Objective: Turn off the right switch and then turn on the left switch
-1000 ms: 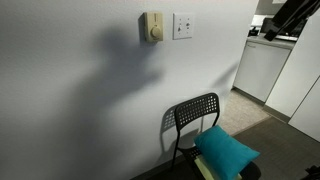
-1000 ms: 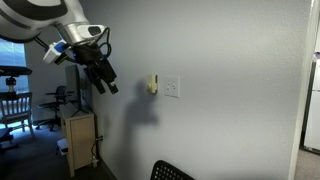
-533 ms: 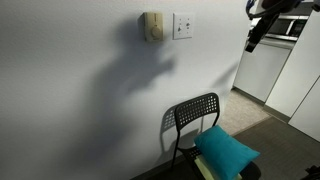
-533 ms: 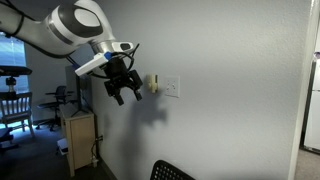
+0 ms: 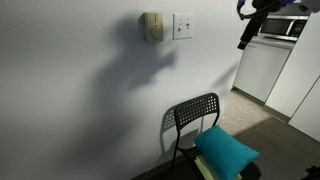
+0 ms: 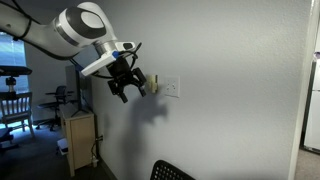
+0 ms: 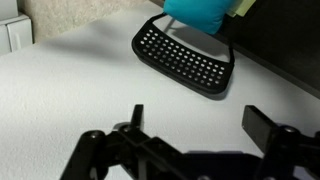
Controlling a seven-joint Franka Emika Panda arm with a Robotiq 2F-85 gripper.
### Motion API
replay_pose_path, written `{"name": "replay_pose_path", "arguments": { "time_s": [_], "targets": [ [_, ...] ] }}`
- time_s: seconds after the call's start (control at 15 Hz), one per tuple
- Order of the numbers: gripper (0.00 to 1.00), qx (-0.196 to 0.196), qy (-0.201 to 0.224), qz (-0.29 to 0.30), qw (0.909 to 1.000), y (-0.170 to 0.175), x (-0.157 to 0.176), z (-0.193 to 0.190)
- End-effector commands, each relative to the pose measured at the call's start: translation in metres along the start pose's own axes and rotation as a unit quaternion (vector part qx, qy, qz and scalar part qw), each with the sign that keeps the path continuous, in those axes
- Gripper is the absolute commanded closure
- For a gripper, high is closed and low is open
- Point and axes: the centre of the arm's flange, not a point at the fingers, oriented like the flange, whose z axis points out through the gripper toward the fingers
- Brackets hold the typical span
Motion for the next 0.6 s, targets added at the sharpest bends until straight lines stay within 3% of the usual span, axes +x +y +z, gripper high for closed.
{"name": "replay_pose_path", "arguments": {
  "time_s": [0.0,0.2,0.4,0.47,0.53],
  "targets": [
    [0.00,-0.038,0.035,-0.087,0.9949,0.005,0.025,-0.001],
    [0.00,-0.068,0.060,-0.160,0.9829,0.009,0.055,-0.008],
    [0.00,-0.081,0.107,-0.225,0.9650,0.012,0.115,-0.007],
    [0.00,-0.080,0.083,-0.186,0.9758,0.003,0.063,-0.016],
    [0.00,-0.078,0.088,-0.189,0.9749,0.003,0.072,-0.014]
  ]
}}
